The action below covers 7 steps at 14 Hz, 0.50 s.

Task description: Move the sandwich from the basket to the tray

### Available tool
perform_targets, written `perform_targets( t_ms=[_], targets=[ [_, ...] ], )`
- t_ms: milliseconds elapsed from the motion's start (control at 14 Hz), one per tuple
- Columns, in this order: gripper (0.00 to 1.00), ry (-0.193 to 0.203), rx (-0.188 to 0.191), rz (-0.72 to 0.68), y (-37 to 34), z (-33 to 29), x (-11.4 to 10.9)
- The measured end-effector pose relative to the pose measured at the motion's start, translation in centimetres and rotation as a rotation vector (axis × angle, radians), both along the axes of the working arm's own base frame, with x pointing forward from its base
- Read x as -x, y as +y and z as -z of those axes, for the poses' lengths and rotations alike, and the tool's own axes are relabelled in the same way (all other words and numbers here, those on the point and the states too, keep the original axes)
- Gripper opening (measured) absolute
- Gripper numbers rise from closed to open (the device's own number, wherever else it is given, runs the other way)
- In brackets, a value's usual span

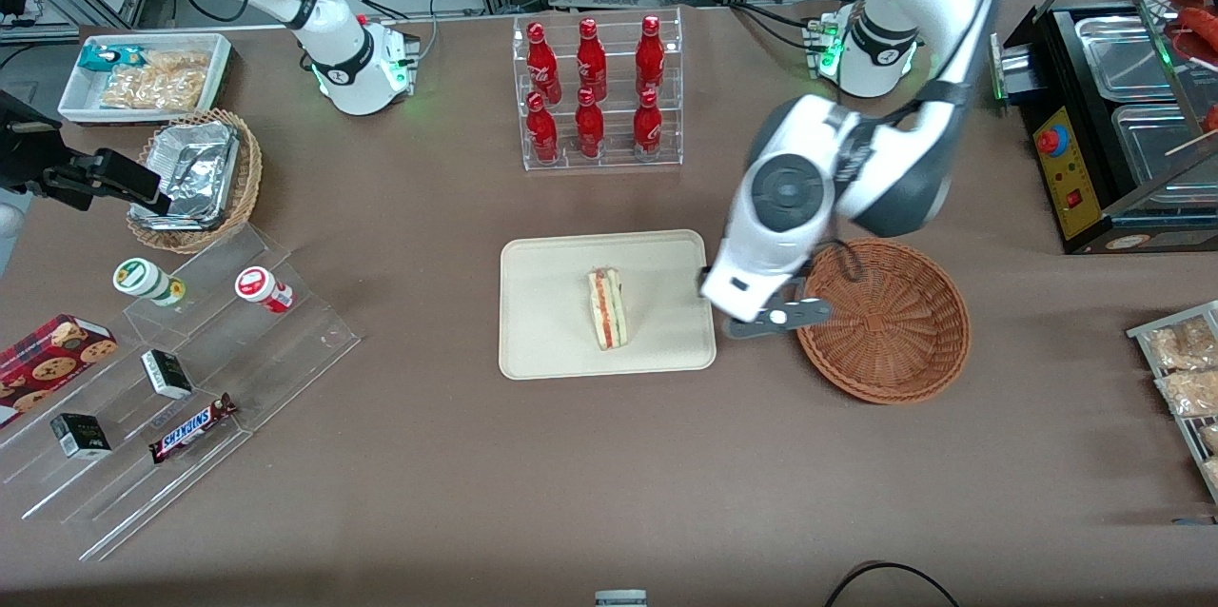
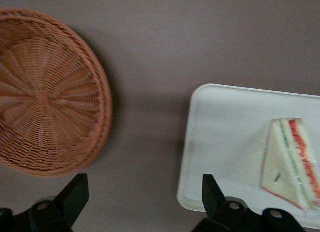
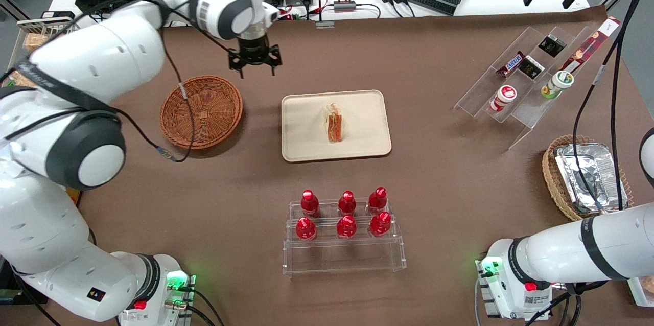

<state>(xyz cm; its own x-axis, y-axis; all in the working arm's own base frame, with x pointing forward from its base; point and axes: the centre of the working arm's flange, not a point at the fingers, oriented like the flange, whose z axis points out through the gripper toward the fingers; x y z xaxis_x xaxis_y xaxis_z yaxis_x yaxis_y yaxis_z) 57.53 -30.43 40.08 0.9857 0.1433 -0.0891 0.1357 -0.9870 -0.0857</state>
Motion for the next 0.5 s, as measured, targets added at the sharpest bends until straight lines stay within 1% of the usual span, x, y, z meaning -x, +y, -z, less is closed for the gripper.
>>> perform_targets(
  t_ms=[143, 357, 500],
  targets=[
    [1.00, 0.012, 0.010, 0.041, 4.9, -1.5, -0.4],
    [1.00, 0.080, 0.016, 0.142, 11.1, -3.7, 0.3],
    [1.00, 0.103, 0.028, 0.193, 14.4, -5.5, 0.7]
  ],
)
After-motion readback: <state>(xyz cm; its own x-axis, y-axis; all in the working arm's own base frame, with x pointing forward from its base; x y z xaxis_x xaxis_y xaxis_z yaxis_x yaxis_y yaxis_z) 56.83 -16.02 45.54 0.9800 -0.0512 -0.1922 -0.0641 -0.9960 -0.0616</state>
